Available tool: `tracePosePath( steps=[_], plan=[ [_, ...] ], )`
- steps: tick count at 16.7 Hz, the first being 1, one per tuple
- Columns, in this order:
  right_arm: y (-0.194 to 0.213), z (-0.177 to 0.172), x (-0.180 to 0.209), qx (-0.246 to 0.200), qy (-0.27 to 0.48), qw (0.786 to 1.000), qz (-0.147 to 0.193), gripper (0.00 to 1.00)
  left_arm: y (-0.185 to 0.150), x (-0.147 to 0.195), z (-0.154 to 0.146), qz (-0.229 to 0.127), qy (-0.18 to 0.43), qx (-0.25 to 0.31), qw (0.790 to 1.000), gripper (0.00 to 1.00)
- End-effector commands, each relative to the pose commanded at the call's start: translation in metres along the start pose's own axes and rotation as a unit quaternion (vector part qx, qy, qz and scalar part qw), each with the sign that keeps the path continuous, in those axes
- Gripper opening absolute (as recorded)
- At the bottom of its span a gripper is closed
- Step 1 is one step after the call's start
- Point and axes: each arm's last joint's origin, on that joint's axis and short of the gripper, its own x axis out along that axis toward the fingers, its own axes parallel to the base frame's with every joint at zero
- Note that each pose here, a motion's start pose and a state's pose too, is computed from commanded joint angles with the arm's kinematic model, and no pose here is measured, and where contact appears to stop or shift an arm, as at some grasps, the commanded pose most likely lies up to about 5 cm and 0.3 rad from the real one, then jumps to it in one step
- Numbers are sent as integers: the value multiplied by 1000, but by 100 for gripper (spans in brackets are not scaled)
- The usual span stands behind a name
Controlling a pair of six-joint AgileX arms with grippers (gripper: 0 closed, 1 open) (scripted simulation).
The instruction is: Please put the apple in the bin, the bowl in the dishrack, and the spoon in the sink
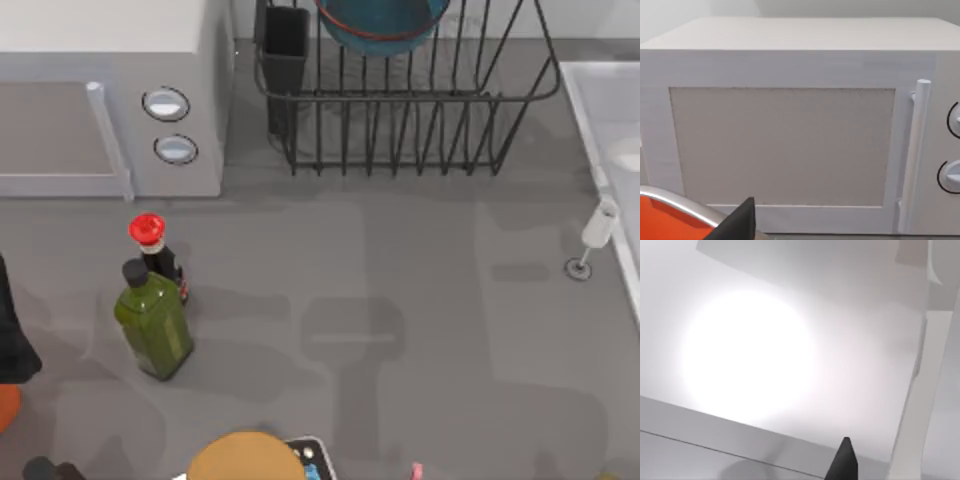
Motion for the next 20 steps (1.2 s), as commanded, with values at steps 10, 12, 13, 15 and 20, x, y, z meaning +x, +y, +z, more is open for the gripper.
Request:
tracePosePath(
  steps=[10, 12, 13, 15, 20],
  plan=[
    [46, -66, -15, 64, 19, 998, 7, 0, 0, 0, 0, 0, 0, 0, 1000, 100],
    [75, -98, -21, 102, 25, 994, 11, 0, 0, 0, 0, 0, 0, 0, 1000, 100],
    [87, -110, -22, 117, 27, 993, 14, 0, 0, 0, 0, 0, 0, 0, 1000, 100],
    [104, -125, -19, 138, 25, 990, 20, 0, 0, 0, 0, 0, 0, 0, 1000, 100],
    [80, -101, 8, 116, 12, 993, 20, 0, 0, 0, 0, 0, 0, 0, 1000, 100]
  ],
)
